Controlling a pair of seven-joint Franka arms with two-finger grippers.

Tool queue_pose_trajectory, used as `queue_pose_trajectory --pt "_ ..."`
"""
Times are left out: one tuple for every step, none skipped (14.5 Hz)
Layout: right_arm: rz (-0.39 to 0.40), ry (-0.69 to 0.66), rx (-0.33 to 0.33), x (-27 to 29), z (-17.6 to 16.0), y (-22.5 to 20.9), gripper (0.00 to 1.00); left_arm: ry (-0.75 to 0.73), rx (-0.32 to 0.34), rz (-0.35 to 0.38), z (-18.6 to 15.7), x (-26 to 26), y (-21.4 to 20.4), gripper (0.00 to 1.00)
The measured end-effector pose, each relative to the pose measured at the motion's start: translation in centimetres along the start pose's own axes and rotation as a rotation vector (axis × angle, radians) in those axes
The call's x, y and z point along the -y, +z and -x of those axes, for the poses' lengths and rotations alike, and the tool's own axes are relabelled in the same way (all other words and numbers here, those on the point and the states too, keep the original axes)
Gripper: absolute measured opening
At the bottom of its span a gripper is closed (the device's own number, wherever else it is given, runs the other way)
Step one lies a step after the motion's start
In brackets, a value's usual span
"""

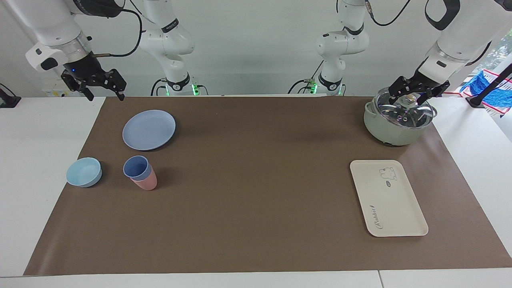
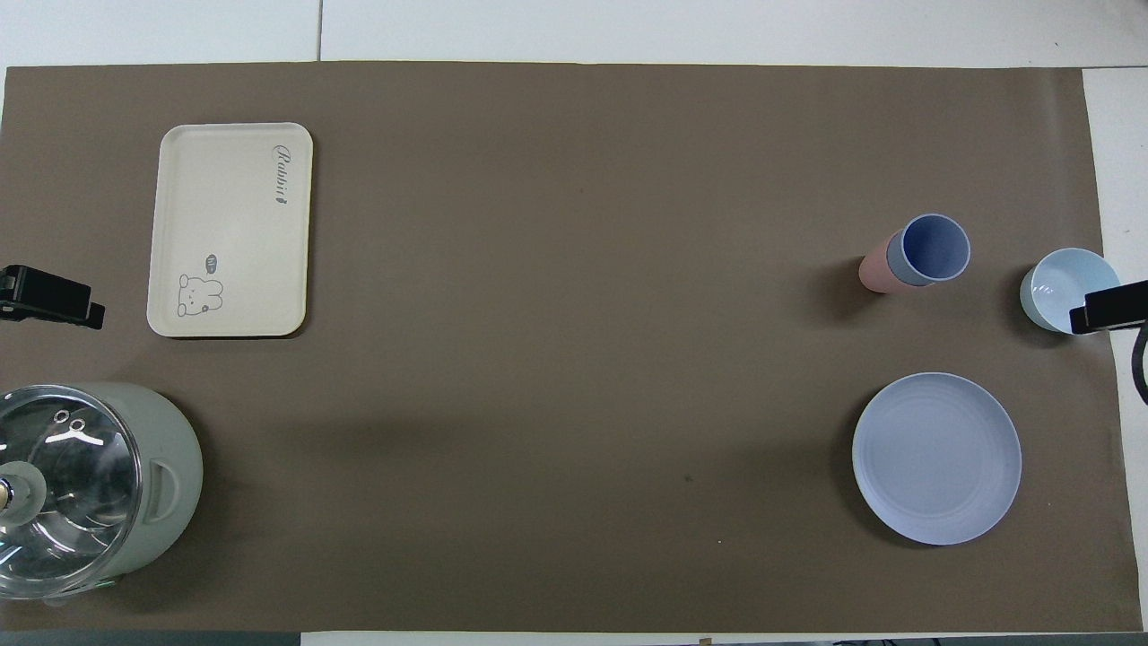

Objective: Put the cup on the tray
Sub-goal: 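Move the right gripper toward the nested blue and pink cups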

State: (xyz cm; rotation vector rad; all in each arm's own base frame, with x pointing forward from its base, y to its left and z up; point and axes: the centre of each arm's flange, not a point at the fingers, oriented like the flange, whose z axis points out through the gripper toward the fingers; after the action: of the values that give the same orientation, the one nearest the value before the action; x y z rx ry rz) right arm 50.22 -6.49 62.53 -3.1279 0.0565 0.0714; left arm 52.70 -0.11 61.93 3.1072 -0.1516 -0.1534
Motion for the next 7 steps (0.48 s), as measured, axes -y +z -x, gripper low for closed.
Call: queue_pose_trajectory --pt "0.0 -0.001 0.0 0.04 0.0 0.0 1.0 0.0 0.0 0.0 0.0 0.0 0.0 1.0" --pt "0.001 -0.003 0.0 0.15 -0.01 0.0 1.0 0.0 0.0 0.0 0.0 0.0 0.0 1.0" --pt "0.001 -0.005 0.0 0.26 -0.02 0.0 1.0 0.0 0.0 0.0 0.0 0.0 0.0 1.0" --pt "0.001 -0.006 0.0 0.34 -0.03 0.0 1.0 0.0 0.0 0.0 0.0 0.0 0.0 1.0" --pt "0.001 -0.006 0.001 0.36 -0.04 0.02 1.0 0.0 0.0 0.0 0.0 0.0 0.0 1.0" --pt "0.001 -0.006 0.001 0.36 -0.05 0.03 1.0 0.0 0.0 0.0 0.0 0.0 0.0 1.0" --pt "0.001 -0.008 0.001 0.44 -0.06 0.04 1.0 0.0 0.0 0.0 0.0 0.0 0.0 1.0"
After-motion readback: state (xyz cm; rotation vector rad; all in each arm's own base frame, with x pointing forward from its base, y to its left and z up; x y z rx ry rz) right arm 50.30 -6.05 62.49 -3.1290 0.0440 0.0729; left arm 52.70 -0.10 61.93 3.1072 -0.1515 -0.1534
